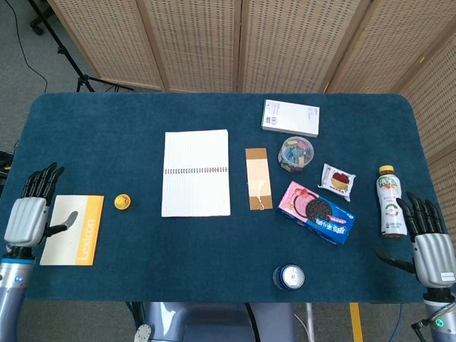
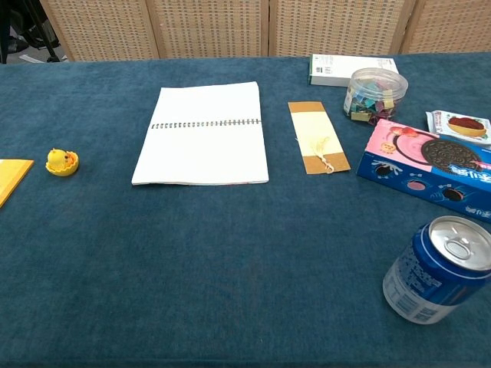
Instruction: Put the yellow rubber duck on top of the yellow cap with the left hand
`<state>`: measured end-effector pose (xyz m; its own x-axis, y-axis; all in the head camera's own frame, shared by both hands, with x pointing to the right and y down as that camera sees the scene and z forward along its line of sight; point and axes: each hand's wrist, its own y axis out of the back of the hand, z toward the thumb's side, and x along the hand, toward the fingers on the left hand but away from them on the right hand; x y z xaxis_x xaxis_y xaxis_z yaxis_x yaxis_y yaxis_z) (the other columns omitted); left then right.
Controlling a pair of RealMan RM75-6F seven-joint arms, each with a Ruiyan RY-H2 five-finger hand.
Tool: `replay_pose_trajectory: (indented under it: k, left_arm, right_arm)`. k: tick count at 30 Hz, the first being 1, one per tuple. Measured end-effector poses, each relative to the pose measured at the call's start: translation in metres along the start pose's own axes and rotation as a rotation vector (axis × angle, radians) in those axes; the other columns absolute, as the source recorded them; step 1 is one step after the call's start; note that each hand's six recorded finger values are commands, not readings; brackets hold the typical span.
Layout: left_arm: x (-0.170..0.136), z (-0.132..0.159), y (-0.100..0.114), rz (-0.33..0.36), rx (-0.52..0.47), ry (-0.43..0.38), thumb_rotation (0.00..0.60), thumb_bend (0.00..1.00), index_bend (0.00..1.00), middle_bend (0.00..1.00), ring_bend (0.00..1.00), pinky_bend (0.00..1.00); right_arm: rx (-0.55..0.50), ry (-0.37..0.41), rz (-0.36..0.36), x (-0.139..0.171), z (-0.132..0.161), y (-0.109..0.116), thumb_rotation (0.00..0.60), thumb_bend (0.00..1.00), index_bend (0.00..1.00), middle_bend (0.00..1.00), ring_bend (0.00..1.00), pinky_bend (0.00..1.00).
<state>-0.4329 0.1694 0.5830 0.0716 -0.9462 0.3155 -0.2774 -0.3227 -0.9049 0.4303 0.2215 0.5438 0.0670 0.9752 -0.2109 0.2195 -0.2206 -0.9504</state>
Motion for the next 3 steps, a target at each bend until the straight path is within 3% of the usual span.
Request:
replay_pose_trajectory:
  k: [3]
  left_arm:
    - [-0.0135, -0.0009, -0.0108, -0.002, 0.02, -0.005, 0.6, 0.27, 0.0, 0.0, 0.0, 0.0]
  right_arm:
    - [0.001, 0.005, 0.005, 0.0003, 0.001, -0.0012, 0.6, 0.0, 0.04, 0.0, 0.0, 0.0]
